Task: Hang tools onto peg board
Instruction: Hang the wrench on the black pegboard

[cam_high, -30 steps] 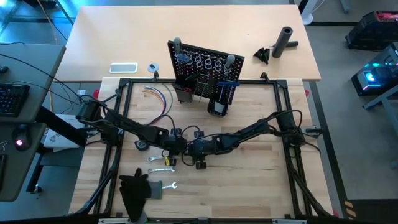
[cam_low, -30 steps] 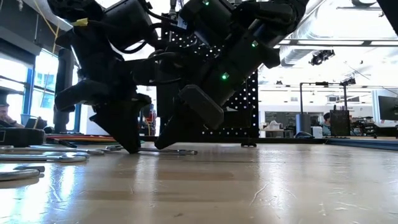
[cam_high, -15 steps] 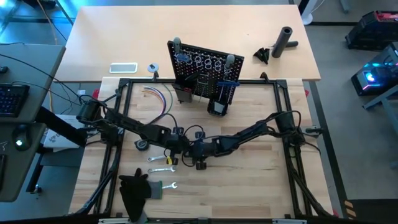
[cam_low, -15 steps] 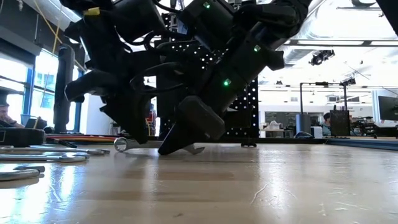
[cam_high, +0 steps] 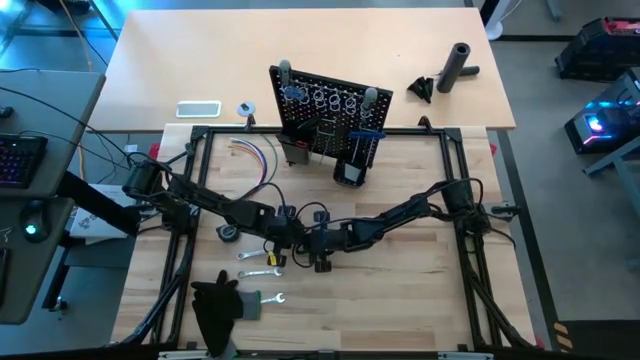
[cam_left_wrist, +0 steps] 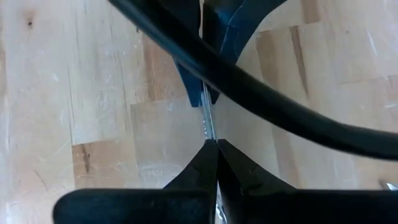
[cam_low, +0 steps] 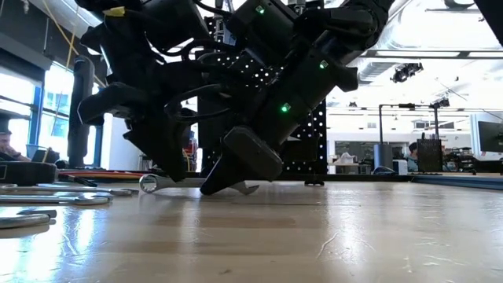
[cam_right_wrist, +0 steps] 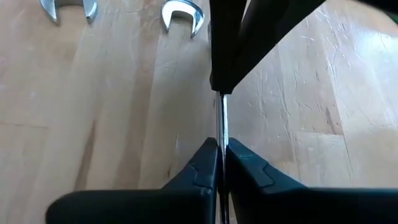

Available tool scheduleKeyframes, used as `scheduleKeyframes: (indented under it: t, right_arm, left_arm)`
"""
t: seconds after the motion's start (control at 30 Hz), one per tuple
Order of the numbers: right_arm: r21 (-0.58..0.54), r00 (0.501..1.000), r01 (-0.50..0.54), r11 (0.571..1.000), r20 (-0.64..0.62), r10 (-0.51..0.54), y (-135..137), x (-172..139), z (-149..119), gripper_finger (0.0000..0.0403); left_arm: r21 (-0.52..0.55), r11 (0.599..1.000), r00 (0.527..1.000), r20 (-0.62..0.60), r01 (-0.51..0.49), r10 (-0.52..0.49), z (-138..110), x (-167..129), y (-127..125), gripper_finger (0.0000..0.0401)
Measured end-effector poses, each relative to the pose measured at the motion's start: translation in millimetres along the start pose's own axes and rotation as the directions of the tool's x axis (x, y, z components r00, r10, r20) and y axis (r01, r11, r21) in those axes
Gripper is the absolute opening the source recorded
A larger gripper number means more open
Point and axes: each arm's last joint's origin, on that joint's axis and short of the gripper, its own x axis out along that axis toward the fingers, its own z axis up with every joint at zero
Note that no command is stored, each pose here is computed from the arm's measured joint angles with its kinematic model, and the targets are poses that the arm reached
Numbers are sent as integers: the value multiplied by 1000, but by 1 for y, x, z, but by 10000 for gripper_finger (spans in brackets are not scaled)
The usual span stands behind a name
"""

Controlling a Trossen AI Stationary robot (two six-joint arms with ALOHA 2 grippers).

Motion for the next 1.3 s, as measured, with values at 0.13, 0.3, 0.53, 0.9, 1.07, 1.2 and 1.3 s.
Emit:
scheduleKeyframes:
  t: [0.13,0.3,0.53,0.9,1.07,1.2,1.3]
  right_arm:
    - [4,1000,0,1000,-13,0,-1,0,-1,9]
    - [8,999,-3,1000,-34,4,-3,0,-2,7]
    - [64,998,-43,997,-51,46,-11,-5,-1,7]
    - [117,993,6,993,-117,8,-40,-49,12,7]
    - [142,995,64,988,-83,-53,-58,-75,24,7]
    - [172,990,142,975,-40,-137,-74,-96,34,7]
    - [196,978,208,958,-11,-210,-84,-109,40,7]
  left_arm:
    - [-17,1000,1000,-2,-2,2,0,0,0,1]
    - [-47,999,1000,-21,-3,2,-2,-12,1,9]
    - [-124,991,998,31,-48,52,-4,-60,5,48]
    - [-241,963,966,195,-121,170,-24,-133,-2,60]
    - [-217,964,958,205,-153,199,-34,-130,-12,60]
    - [-209,967,956,221,-148,194,-44,-116,-19,60]
    - [-215,965,950,237,-151,201,-52,-105,-22,60]
